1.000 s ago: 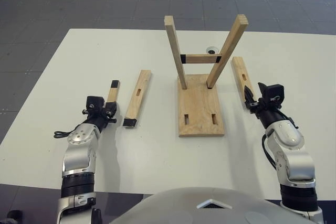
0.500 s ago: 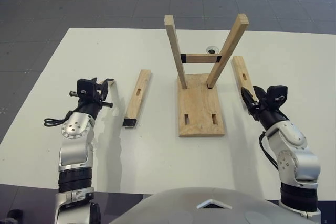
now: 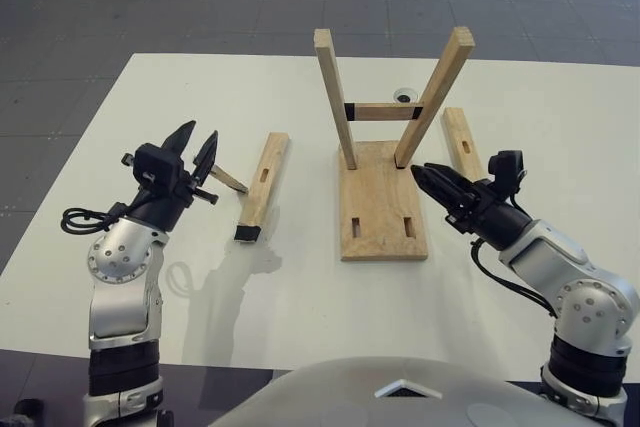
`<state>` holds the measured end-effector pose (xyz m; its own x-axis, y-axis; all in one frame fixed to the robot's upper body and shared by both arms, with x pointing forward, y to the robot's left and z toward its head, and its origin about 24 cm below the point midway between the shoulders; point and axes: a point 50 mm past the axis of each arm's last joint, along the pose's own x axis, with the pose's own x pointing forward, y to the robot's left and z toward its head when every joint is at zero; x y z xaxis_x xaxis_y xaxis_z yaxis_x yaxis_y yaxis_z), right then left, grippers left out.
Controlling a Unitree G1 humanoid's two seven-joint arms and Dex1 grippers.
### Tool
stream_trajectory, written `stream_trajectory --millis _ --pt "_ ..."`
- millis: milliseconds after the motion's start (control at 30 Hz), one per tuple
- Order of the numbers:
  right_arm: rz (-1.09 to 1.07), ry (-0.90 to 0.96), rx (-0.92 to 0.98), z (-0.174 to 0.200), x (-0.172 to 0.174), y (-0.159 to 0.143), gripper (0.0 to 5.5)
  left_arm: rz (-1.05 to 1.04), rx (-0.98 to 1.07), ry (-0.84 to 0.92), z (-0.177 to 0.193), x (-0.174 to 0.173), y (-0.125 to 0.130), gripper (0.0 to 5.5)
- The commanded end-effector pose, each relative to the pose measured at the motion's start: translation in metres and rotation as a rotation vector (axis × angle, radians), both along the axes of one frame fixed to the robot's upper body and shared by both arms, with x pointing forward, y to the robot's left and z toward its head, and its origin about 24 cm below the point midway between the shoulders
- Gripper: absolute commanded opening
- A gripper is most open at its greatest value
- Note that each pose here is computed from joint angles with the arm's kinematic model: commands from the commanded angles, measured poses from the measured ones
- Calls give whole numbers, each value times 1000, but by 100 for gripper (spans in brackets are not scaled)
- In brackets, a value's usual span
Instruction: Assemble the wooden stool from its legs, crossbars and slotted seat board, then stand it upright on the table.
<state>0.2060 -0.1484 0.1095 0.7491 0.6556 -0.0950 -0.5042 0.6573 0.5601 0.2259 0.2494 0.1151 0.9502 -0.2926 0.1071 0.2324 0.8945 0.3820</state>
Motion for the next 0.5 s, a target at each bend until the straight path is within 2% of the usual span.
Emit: stream_trajectory --millis 33,100,167,267,367,500 --pt "0 -9 -36 0 -1 2 226 -49 -7 -51 21 13 -10 155" --pt "2 -9 -39 0 -1 4 226 -63 -20 -66 28 17 -12 155" --pt "2 -7 -46 -2 -2 4 226 -70 -36 9 18 15 -7 155" --pt "-2 -2 -56 -4 -3 4 226 -74 -65 243 -20 -1 15 155" --pt "-7 2 -68 -4 -1 3 226 -98 -89 404 -42 -10 37 219" --pt "-9 6 -88 -5 -1 1 226 -189 -39 425 -33 -1 53 276"
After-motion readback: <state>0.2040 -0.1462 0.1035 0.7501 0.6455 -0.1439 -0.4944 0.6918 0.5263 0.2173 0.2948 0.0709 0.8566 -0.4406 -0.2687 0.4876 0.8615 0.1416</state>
